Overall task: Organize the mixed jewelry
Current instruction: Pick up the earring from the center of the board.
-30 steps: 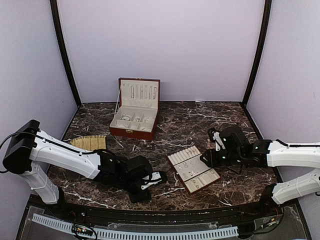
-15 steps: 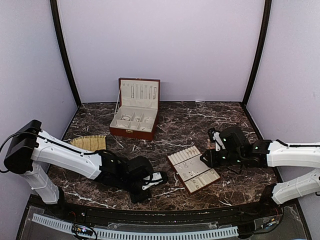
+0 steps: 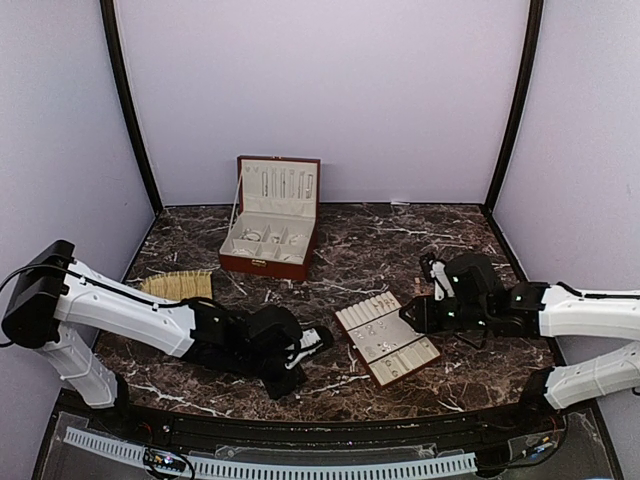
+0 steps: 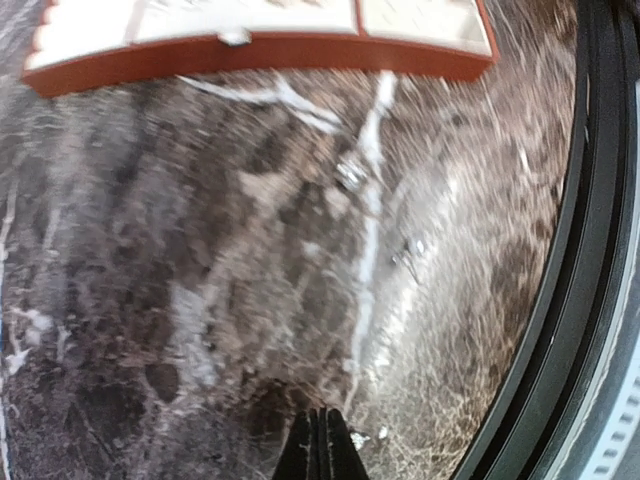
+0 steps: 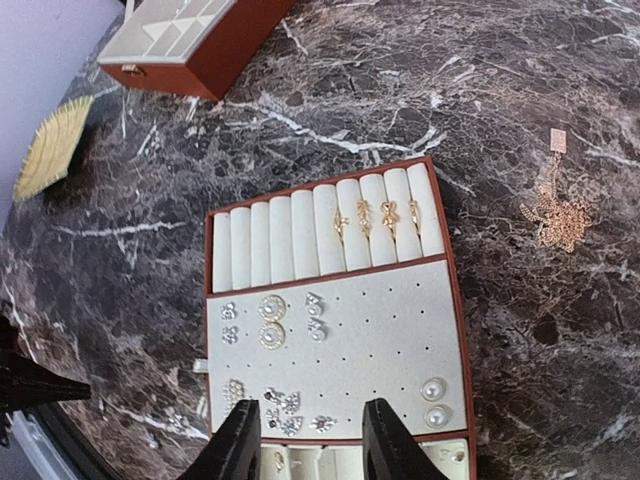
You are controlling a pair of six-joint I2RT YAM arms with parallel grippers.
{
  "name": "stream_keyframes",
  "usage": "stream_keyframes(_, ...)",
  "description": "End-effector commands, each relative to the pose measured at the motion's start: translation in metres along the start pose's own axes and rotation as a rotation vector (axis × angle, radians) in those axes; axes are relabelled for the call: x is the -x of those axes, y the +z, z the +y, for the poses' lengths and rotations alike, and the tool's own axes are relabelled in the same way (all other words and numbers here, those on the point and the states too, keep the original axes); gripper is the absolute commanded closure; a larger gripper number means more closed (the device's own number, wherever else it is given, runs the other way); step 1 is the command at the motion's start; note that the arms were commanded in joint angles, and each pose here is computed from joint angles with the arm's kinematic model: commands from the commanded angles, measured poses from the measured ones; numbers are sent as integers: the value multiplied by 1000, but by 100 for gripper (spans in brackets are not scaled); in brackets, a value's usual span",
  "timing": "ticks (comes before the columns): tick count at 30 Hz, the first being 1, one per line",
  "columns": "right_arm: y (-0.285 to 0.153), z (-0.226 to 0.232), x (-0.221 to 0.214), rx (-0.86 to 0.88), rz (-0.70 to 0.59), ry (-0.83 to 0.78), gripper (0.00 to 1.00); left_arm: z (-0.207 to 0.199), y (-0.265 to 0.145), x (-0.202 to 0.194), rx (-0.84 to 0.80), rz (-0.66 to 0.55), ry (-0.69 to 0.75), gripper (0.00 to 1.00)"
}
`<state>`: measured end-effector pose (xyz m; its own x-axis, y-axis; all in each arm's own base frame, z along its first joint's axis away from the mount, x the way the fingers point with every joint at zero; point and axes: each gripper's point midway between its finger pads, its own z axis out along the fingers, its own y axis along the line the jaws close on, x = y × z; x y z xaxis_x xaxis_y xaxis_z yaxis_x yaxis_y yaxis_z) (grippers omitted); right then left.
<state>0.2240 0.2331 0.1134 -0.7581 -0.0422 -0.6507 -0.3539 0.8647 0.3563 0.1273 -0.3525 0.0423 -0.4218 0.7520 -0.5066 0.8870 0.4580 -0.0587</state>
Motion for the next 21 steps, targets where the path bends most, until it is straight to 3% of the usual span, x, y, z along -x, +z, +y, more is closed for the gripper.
stream_keyframes(1,-7,15,19,95,-96,50,58,28,-25,46,21,-233,-245,100)
stream_keyframes(3,-12,22,26,141,-132,65,50,35,-36,74,-28,-367,-339,100)
stream_keyframes(6,-21,34,36,221,-188,82,35,47,-52,103,-62,-494,-434,100)
stream_keyframes(9,-33,53,44,338,-229,93,25,49,-69,127,-138,-590,-504,100)
stream_keyframes(13,-51,81,53,518,-269,100,19,44,-87,150,-291,-693,-591,100)
stream_keyframes(21,-76,119,56,727,-306,68,19,23,-113,167,-515,-755,-631,100)
